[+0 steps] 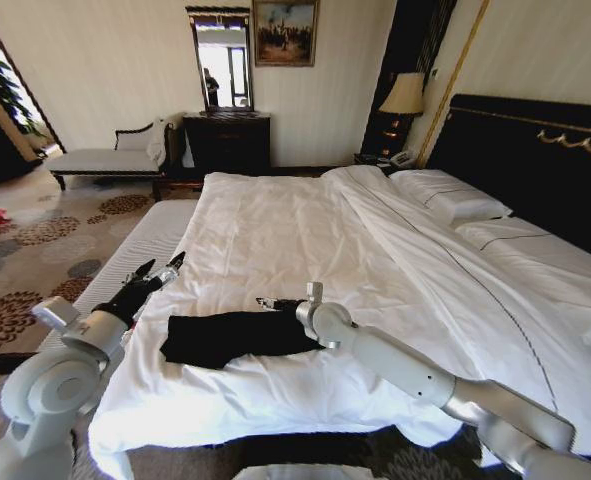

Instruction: Fold the clothes on the bed.

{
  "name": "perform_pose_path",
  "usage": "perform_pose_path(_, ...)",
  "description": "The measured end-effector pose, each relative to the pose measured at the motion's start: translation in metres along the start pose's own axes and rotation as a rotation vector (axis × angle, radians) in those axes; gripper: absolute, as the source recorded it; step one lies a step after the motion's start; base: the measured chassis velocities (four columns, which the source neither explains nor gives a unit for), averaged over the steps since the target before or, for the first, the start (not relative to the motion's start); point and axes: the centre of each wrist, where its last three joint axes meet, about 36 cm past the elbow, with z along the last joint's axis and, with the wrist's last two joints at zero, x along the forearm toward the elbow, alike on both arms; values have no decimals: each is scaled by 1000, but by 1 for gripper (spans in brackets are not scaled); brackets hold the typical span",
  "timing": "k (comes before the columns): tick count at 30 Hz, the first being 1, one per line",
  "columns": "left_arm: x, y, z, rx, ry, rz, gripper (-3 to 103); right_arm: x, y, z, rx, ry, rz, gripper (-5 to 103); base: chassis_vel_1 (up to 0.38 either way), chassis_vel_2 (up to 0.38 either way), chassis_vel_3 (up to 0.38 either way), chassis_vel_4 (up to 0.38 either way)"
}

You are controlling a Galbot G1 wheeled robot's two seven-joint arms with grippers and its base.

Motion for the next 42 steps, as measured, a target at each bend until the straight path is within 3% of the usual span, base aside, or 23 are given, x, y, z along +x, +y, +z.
perform_pose_path(11,-4,5,8,-2,18,-27,100,-20,-7,27,-59,-76,-174,100,0,0,0,0)
perform_pose_path(18,0,6,8,-4,21,-37,100,-42,-16,50,9,-118,-238,100,0,0,0,0)
perform_pose_path(42,-2,8,11,-1,21,-45,100,-68,-19,74,42,-138,-272,100,0,0,0,0)
